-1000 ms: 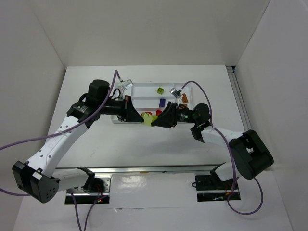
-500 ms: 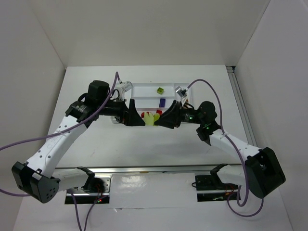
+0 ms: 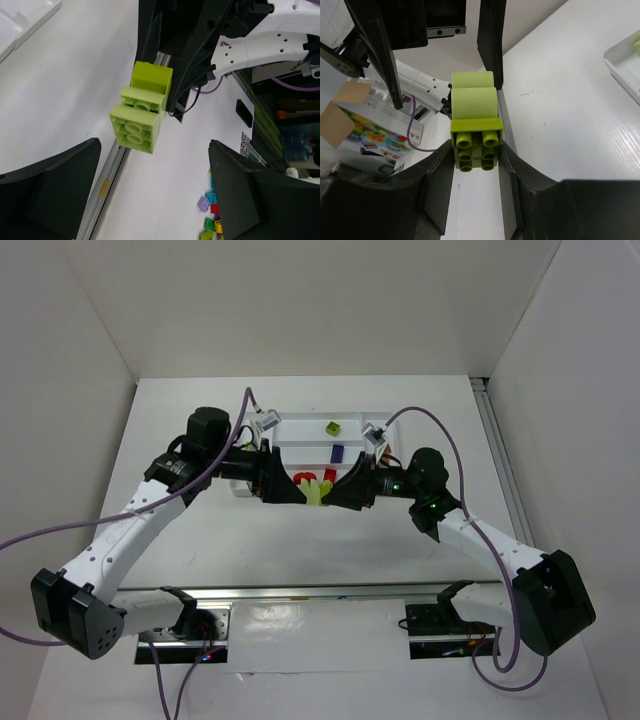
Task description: Sort the legos into containers by color
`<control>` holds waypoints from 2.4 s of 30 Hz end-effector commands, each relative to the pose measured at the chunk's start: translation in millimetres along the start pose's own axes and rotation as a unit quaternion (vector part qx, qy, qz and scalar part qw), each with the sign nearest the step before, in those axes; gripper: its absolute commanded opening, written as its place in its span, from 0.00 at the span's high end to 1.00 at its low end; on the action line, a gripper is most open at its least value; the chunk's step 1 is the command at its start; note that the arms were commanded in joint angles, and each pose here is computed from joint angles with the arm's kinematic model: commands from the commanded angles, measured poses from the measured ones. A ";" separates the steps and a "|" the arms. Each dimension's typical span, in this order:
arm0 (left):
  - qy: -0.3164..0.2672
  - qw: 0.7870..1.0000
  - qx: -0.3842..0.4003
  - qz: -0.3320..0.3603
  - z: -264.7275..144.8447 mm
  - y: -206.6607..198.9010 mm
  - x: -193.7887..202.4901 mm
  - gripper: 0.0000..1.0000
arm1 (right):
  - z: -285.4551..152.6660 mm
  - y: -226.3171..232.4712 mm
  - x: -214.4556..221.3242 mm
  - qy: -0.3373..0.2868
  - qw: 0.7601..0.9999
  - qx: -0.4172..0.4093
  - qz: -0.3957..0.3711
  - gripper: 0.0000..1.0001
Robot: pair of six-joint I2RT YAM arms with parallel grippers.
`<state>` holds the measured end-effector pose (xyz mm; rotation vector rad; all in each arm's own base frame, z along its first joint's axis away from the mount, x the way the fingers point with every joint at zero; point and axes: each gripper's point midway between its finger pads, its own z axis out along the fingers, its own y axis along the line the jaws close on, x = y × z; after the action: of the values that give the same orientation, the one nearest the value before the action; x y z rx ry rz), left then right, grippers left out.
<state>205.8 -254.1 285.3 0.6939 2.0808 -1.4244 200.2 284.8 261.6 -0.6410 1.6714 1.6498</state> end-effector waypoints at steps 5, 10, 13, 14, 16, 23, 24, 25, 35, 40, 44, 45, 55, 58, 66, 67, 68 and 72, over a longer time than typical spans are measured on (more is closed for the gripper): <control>0.001 0.999 0.049 0.019 10.4 -6.0 -2.0 0.00 | 7.2 25.0 -12.3 -0.003 0.999 -0.033 -0.041 1.00; 0.001 0.999 0.035 0.010 16.8 2.3 -2.8 0.00 | 13.9 31.6 -9.9 0.001 0.998 -0.044 -0.043 1.00; -0.002 0.999 0.046 0.019 18.6 -3.0 -5.3 0.09 | 15.5 27.0 -10.3 0.002 0.999 -0.036 -0.038 1.00; 0.004 0.998 0.055 0.021 20.2 -7.5 -2.6 0.14 | 15.5 27.0 -10.3 0.002 0.999 -0.036 -0.038 1.00; 0.012 0.998 0.063 0.019 22.8 -9.5 0.6 0.28 | 16.0 27.0 -12.8 -0.004 0.998 -0.035 -0.043 1.00; 0.014 0.998 0.055 0.016 21.8 -7.0 5.1 1.00 | 18.6 23.7 -18.0 -0.009 0.999 -0.024 -0.037 1.00; 0.017 0.999 0.048 0.016 21.8 -4.1 7.2 1.00 | 18.9 18.1 -17.5 -0.010 0.999 -0.012 -0.036 1.00; 0.015 0.999 0.041 0.019 20.1 -3.7 7.7 1.00 | 18.9 12.6 -15.1 -0.003 0.999 0.001 -0.034 1.00; -0.048 0.991 -0.116 -0.050 -22.9 54.4 -7.6 1.00 | -4.3 -35.0 -51.4 -0.043 0.988 0.142 -0.044 1.00; -0.071 0.967 -0.227 -0.095 -39.2 92.6 -11.2 1.00 | 1.2 -109.6 -86.1 -0.056 0.939 0.338 -0.041 1.00; -0.093 0.952 -0.274 -0.104 -48.3 104.2 -19.5 1.00 | -8.8 -198.9 -101.6 -0.066 0.866 0.496 -0.016 1.00; -0.101 0.945 -0.292 -0.106 -54.9 109.4 -22.8 1.00 | -6.1 -204.8 -114.9 -0.069 0.857 0.511 -0.016 1.00; -0.086 0.944 -0.281 -0.152 -56.6 132.2 -19.7 1.00 | 37.4 -308.5 -104.0 -0.012 0.826 0.563 -0.021 1.00; -0.082 0.944 -0.281 -0.155 -56.1 137.9 -21.0 1.00 | 42.7 -326.7 -104.3 -0.008 0.819 0.573 -0.026 1.00; -0.074 0.948 -0.265 -0.159 -50.1 144.2 -27.1 1.00 | 61.2 -360.9 -97.9 0.008 0.818 0.575 -0.017 0.73; -0.072 0.950 -0.260 -0.159 -49.2 142.5 -27.0 1.00 | 62.7 -362.6 -98.9 0.007 0.819 0.574 -0.018 0.63; -0.072 0.950 -0.260 -0.159 -49.2 142.5 -27.0 1.00 | 65.6 -357.7 -109.3 0.000 0.821 0.571 -0.021 0.58; -0.071 0.951 -0.256 -0.160 -48.5 141.0 -26.9 1.00 | 70.3 -355.6 -116.3 -0.003 0.824 0.566 -0.022 0.57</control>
<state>307.1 -163.3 205.1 0.0046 2.4287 -0.9347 547.6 307.1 93.7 -0.0398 2.2428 0.3659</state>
